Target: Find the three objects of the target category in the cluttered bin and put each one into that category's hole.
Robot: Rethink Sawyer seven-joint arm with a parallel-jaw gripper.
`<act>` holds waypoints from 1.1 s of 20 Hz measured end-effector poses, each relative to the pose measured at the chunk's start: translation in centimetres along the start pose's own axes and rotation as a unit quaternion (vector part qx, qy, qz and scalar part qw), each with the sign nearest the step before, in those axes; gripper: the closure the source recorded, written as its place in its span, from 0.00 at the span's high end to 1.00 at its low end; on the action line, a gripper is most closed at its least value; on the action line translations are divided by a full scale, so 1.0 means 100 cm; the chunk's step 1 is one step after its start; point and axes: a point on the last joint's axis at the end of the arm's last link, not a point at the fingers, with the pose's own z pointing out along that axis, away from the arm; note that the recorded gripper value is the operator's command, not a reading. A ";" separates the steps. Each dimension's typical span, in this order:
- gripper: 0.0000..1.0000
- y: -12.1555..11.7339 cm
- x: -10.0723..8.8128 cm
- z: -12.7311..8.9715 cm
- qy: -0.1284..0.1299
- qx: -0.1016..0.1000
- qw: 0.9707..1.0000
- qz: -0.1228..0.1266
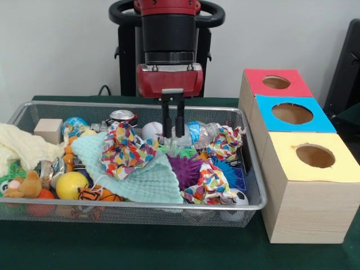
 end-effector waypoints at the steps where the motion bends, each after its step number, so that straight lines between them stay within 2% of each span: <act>1: 0.00 0.004 0.002 0.000 0.002 -0.001 1.000 -0.002; 12: 0.00 0.053 0.030 -0.005 0.035 -0.008 0.999 -0.007; 16: 0.00 0.069 0.034 -0.017 0.042 -0.013 0.999 0.002; 22: 0.00 0.077 0.042 -0.029 0.051 -0.021 0.998 0.028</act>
